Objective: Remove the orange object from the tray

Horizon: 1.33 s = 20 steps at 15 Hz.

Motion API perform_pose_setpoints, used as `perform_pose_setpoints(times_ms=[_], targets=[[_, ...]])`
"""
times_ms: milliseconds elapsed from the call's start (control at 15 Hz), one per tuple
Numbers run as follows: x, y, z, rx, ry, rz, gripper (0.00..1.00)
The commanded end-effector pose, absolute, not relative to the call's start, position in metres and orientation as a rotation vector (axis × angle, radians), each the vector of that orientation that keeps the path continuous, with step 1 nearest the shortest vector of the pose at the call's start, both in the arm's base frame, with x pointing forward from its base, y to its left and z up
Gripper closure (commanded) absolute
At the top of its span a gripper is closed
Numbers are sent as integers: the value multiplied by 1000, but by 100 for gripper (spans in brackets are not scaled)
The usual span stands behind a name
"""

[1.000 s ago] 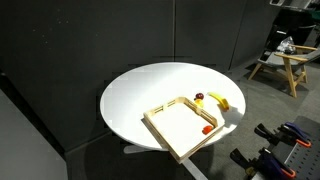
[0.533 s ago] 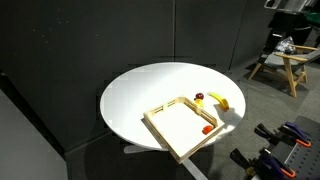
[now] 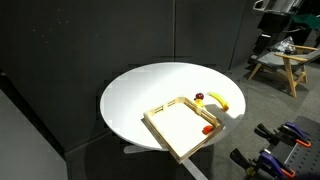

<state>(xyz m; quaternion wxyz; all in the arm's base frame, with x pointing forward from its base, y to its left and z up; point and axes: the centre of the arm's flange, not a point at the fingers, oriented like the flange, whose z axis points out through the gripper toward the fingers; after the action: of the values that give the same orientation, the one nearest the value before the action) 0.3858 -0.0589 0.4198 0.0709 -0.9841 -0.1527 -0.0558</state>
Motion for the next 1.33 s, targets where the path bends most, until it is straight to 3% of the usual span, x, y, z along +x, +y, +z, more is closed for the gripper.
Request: perform_pose_setpoints(times_ms=[0, 1267], targets=[[404, -45, 421, -2954, -461, -173, 0], [428, 5, 358, -3014, -564, -180, 0]])
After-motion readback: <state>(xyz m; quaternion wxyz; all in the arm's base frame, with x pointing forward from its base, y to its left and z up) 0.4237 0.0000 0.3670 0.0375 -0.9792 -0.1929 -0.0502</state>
